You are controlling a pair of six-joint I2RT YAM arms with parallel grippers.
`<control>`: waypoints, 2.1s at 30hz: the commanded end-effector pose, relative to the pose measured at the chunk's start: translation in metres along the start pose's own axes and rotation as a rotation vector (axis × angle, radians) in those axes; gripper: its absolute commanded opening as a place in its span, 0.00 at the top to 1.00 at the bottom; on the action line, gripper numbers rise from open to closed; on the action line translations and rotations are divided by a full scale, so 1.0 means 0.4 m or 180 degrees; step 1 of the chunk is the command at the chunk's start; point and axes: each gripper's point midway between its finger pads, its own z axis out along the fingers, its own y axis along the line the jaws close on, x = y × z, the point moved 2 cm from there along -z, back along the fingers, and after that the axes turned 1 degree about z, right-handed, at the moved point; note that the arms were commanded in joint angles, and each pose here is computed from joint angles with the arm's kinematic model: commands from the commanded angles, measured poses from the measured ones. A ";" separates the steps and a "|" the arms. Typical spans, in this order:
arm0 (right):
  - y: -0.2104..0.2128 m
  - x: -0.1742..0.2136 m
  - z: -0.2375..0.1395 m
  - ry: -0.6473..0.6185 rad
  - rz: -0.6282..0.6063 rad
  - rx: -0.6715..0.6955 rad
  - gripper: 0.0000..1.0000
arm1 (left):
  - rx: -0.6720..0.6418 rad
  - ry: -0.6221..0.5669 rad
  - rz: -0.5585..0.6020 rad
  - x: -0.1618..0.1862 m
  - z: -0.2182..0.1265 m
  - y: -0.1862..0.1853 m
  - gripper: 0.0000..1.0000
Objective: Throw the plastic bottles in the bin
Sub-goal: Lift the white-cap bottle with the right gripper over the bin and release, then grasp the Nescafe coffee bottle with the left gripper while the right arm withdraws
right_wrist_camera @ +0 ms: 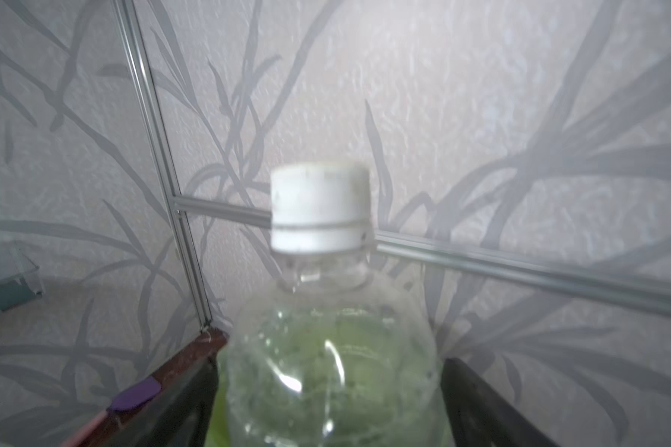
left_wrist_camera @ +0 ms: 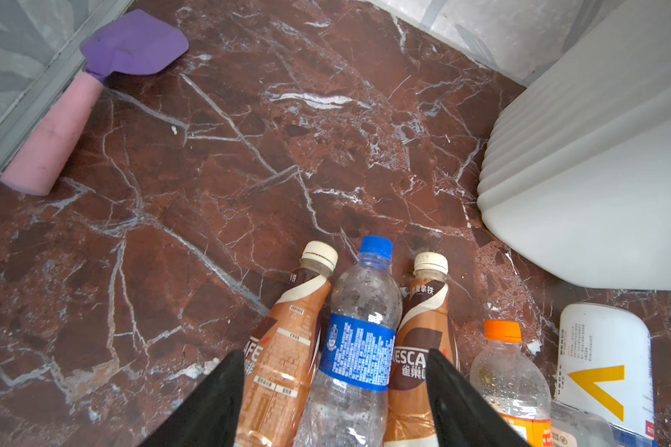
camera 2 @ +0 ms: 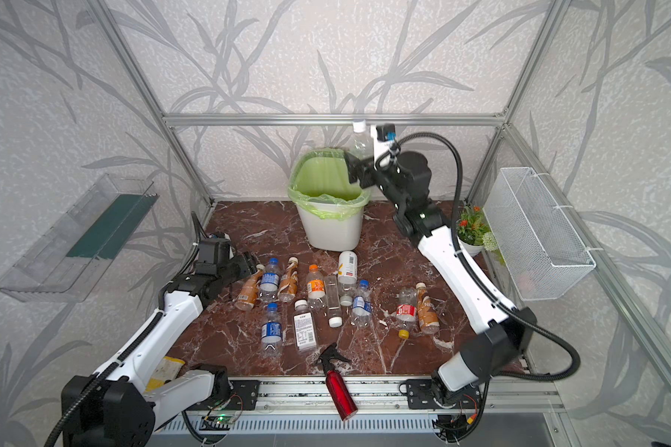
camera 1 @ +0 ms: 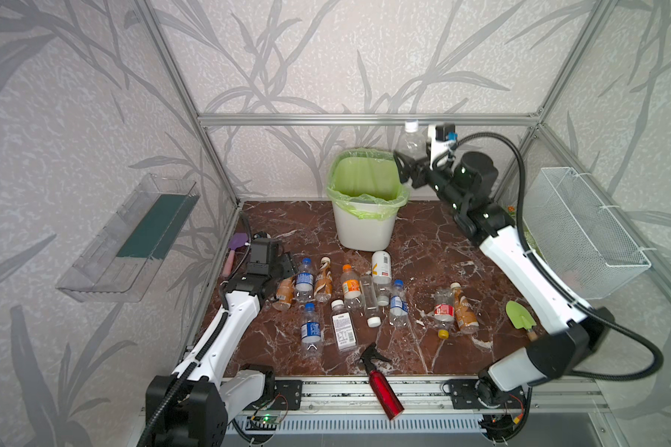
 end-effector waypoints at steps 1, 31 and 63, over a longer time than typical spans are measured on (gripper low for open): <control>-0.012 -0.047 -0.075 -0.0060 -0.0097 0.0027 0.01 | -0.0181 0.0047 -0.0195 0.037 -0.017 0.040 0.26; -0.172 0.592 -0.395 0.1636 0.0825 0.0804 0.02 | -0.0310 0.0642 -0.0359 0.199 0.086 0.088 0.24; -0.200 0.719 -0.390 0.1913 0.0962 0.0932 0.05 | -0.0814 0.0902 -0.0290 0.242 0.135 0.145 0.53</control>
